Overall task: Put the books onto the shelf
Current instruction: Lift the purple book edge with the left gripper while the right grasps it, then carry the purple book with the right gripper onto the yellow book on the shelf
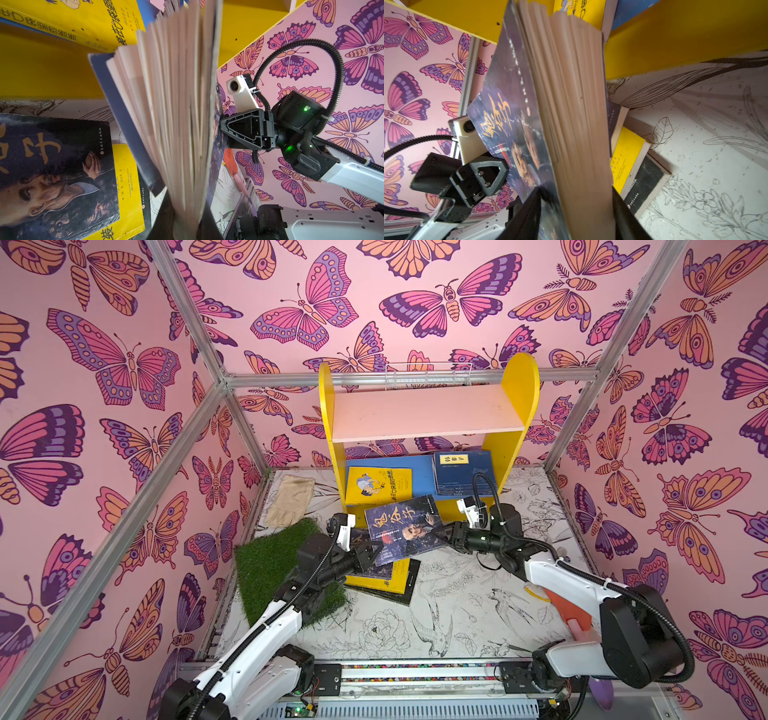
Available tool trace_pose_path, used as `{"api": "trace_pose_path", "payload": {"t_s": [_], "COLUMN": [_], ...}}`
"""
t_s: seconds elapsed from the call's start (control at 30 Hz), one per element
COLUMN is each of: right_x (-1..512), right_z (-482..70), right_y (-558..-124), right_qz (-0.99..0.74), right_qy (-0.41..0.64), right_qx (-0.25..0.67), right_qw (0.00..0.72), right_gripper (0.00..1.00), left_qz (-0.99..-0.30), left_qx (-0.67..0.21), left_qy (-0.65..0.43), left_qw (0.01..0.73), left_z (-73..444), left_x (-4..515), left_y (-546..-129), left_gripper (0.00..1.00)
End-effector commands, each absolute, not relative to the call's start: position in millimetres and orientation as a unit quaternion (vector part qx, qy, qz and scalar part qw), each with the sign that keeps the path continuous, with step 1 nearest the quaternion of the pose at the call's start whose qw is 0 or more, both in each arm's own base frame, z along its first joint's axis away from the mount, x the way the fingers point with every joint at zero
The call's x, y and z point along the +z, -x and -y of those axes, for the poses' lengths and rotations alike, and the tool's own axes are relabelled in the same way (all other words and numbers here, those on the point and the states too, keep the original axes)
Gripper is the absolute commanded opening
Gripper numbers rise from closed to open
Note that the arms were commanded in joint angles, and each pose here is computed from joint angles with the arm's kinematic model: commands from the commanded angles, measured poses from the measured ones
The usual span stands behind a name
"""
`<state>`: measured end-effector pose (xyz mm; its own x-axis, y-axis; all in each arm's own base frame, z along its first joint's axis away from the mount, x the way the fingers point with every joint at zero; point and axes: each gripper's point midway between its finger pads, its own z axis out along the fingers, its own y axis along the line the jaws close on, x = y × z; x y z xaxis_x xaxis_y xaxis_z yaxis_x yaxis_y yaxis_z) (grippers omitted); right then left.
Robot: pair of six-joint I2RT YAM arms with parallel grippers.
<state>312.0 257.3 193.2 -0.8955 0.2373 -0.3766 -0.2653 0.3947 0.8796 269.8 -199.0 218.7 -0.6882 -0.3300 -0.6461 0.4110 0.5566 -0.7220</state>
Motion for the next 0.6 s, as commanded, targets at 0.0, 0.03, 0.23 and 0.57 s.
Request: {"api": "trace_pose_path", "payload": {"t_s": [0.0, 0.03, 0.23, 0.57], "right_x": [211.9, 213.0, 227.5, 311.3], "right_z": [-264.7, -264.5, -262.2, -257.4], "right_y": [-307.5, -306.4, -304.0, -329.7], "right_qz": [-0.774, -0.771, -0.754, -0.684], "right_qy": [0.026, 0.026, 0.027, 0.022], "right_qx": [0.590, 0.594, 0.607, 0.626], "right_qw": [0.228, 0.228, 0.250, 0.374], "right_gripper": [0.32, 0.24, 0.00, 0.00], "left_qz": [-0.742, -0.748, -0.780, -0.829], "left_qx": [-0.500, -0.492, -0.417, -0.166], "left_qy": [-0.032, -0.026, 0.034, 0.258], "left_qw": [0.445, 0.445, 0.466, 0.468], "left_z": [198.1, 196.0, 170.0, 57.6], "left_x": [254.9, 251.8, 232.9, 174.5], "left_y": [-272.8, -274.7, -292.3, -283.9], "left_gripper": [0.00, 0.00, 0.31, 0.76]}}
